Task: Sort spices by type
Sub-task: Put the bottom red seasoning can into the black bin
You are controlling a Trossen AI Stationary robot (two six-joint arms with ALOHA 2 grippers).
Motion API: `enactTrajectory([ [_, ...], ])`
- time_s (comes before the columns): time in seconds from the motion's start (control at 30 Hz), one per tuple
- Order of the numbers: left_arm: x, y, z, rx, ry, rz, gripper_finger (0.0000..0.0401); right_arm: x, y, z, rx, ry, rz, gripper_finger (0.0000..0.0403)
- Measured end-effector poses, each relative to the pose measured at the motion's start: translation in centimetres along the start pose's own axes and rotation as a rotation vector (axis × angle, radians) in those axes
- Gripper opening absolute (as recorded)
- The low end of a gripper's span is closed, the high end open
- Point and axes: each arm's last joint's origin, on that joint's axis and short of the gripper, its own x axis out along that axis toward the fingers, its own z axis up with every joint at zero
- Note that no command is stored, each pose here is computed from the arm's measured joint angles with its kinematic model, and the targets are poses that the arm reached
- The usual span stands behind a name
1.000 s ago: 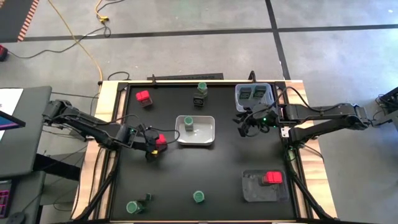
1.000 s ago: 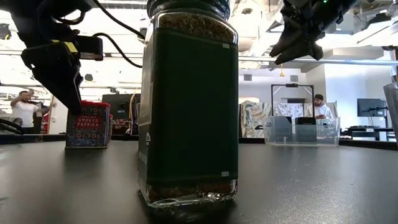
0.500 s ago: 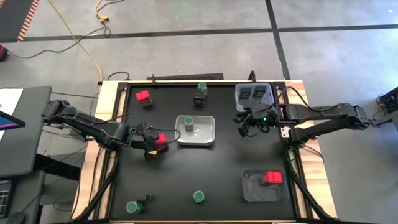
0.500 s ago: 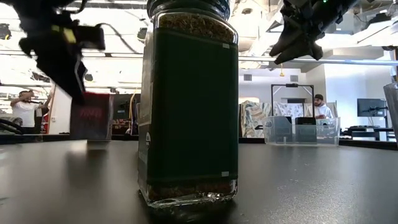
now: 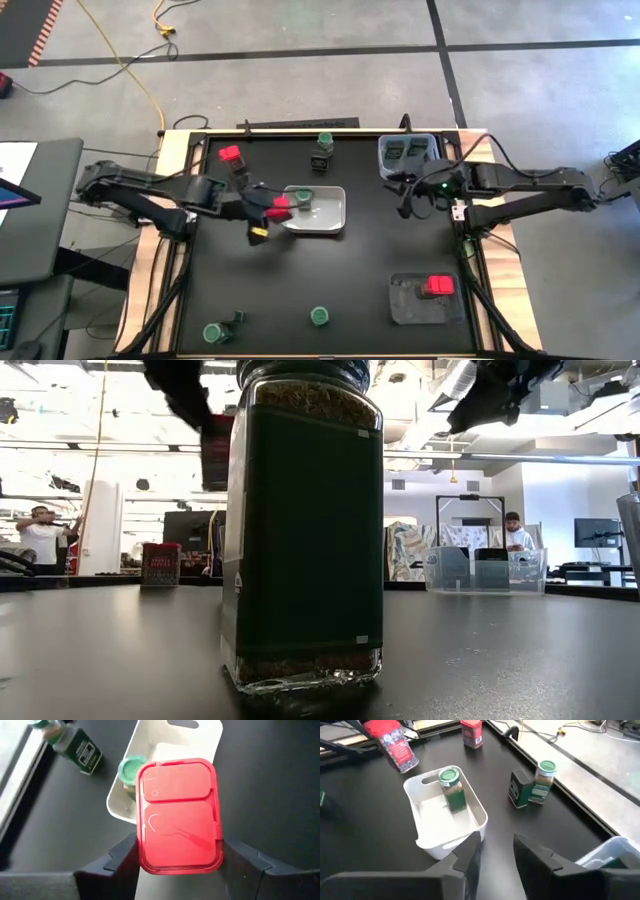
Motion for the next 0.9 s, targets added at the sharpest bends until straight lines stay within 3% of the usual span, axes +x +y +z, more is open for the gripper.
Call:
enactTrajectory([
  [0.17, 1.5, -1.7, 4.4, 0.075, 0.041, 0.005, 0.0212, -1.1, -0.5, -0.4, 0.009, 0.018, -0.005, 0.0123],
  [0.43, 4.4, -4.1, 10.7, 0.115, 0.019, -0.008, 0.0212, -1.4, -0.6, -0.5, 0.147, 0.023, 0.025, 0.0123],
  [0.6, 6.4, -5.6, 13.4, 0.108, -0.01, -0.023, 0.0212, -1.5, -0.8, -1.1, 0.128, 0.086, 0.005, 0.0123],
  [0.9, 9.6, -7.8, 16.3, 0.035, -0.08, -0.092, 0.0212, -1.8, -1.5, -3.4, 0.043, 0.324, -0.077, 0.0123],
])
